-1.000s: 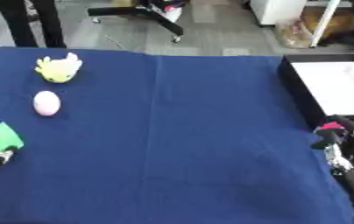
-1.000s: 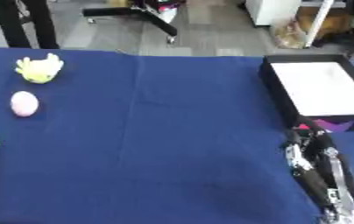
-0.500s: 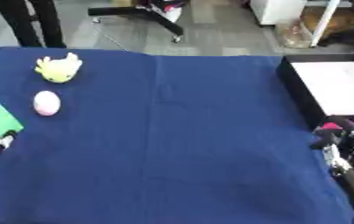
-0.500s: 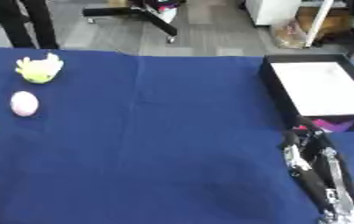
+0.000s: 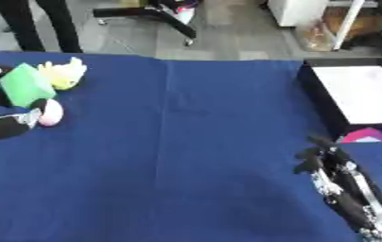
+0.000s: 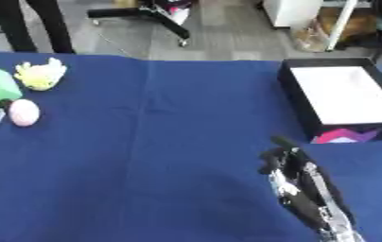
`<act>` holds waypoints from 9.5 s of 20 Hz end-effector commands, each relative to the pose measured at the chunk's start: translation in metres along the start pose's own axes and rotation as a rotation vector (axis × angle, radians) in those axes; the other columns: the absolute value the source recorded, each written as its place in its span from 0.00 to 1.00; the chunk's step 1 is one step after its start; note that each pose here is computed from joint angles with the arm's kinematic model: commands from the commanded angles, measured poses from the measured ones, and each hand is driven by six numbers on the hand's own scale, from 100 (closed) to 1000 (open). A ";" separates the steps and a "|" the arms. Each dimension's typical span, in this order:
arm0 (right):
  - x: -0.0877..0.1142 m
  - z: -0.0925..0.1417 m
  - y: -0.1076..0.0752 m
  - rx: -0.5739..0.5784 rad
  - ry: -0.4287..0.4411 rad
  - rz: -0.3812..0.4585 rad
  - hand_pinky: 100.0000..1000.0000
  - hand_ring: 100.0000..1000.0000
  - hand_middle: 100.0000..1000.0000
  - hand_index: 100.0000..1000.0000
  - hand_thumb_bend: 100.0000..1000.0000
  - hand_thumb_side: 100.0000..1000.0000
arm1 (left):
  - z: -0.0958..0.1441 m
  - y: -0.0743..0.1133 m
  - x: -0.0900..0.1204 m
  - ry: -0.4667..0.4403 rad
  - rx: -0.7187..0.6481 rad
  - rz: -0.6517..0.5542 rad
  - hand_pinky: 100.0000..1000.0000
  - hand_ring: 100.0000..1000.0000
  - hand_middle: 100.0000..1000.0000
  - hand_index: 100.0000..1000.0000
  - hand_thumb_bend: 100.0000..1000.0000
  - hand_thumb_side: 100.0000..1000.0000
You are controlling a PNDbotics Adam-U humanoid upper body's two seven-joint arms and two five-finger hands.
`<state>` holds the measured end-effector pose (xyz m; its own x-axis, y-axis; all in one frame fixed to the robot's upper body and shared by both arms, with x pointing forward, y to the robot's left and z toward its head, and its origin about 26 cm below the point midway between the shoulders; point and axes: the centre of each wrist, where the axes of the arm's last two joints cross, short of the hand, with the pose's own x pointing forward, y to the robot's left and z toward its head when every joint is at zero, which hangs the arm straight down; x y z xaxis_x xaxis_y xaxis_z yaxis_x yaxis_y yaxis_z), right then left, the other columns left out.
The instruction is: Pick up the objects with one hand, pass them to the other hand, and then place them into the box on the other side of the table.
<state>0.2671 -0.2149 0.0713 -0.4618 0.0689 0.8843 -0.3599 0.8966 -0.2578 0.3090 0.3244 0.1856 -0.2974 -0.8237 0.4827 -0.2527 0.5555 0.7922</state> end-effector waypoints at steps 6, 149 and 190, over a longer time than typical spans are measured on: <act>0.025 -0.016 0.028 0.337 -0.009 -0.098 0.63 0.51 0.57 0.88 0.00 0.51 | -0.017 -0.020 0.061 -0.340 -0.193 0.102 0.46 0.31 0.19 0.49 0.00 0.04; 0.126 -0.105 0.002 0.406 -1.140 1.189 0.93 0.84 0.83 0.99 0.24 0.02 | -0.052 -0.097 0.157 -0.647 -0.844 0.409 0.46 0.36 0.24 0.54 0.00 0.00; 0.122 -0.100 -0.003 0.579 -1.075 1.160 0.95 0.85 0.85 1.00 0.22 0.00 | -0.055 -0.086 0.151 -0.617 -0.814 0.390 0.47 0.37 0.24 0.56 0.00 0.03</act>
<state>0.2946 -0.1620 0.2086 -0.9091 0.0027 -0.4165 0.3972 0.3063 -0.8651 0.3378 0.1472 0.2002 -0.6723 -0.2953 0.6788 0.5922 0.3355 0.7326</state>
